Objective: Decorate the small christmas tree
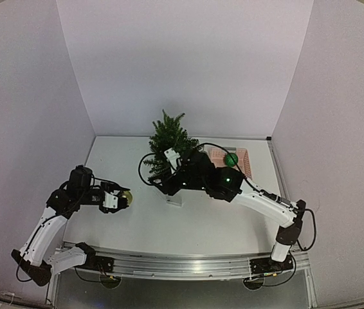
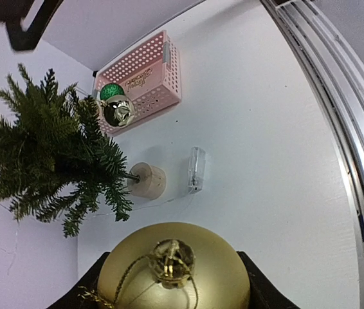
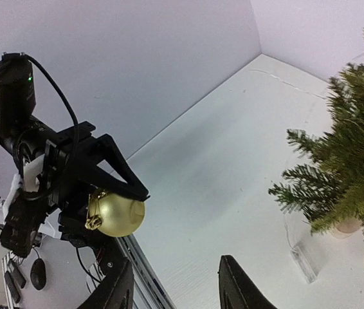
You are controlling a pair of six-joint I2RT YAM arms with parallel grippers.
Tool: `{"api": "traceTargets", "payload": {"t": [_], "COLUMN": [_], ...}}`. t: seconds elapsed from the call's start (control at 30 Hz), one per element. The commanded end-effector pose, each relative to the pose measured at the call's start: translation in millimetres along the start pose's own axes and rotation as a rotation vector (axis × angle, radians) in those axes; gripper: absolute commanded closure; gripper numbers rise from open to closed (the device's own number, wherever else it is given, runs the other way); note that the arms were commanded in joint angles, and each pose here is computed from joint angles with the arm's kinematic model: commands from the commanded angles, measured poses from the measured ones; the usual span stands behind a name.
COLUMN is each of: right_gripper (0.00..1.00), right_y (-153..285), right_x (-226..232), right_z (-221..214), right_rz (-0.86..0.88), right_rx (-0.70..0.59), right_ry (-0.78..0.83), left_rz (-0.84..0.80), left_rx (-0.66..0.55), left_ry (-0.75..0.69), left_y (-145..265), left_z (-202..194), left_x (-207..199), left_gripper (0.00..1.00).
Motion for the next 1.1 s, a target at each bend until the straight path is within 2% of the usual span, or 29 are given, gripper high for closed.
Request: {"api": "traceTargets", "payload": {"t": [0.0, 0.17, 0.27, 0.47, 0.9, 1.0, 1.07], "right_gripper": [0.61, 0.62, 0.59, 0.59, 0.66, 0.7, 0.76], "right_y": [-42, -69, -75, -88, -114, -117, -117], "right_x": [11, 26, 30, 32, 30, 31, 30], "right_z": [-6, -8, -14, -22, -41, -44, -44], "right_rz": [0.145, 0.251, 0.229, 0.223, 0.269, 0.284, 0.278], "right_rx": [0.077, 0.116, 0.114, 0.13, 0.214, 0.229, 0.226], "right_ry": [-0.07, -0.067, -0.047, -0.049, -0.089, -0.094, -0.095], "left_rz": [-0.063, -0.06, -0.06, -0.184, -0.207, -0.206, -0.208], "left_rx": [0.014, 0.063, 0.067, 0.032, 0.052, 0.058, 0.063], "left_ry": [-0.249, -0.355, -0.287, -0.142, -0.05, -0.049, -0.05], "left_y": [0, -2, -1, 1, -2, -3, -3], "left_z": [-3, -11, -8, 0, 1, 0, -1], "left_x": [-13, -19, -13, -10, -3, -4, -5], "left_gripper": [1.0, 1.0, 1.0, 1.0, 1.0, 1.0, 1.0]}}
Point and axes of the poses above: each gripper's point midway between its finger pads, its own y axis back along the fingers, its own x axis along the line the jaws close on, z = x × y, the point moved 10 cm from there along y, back along the fingers, and after that the axes turned 1 degree about -y, right-handed, at the moved point
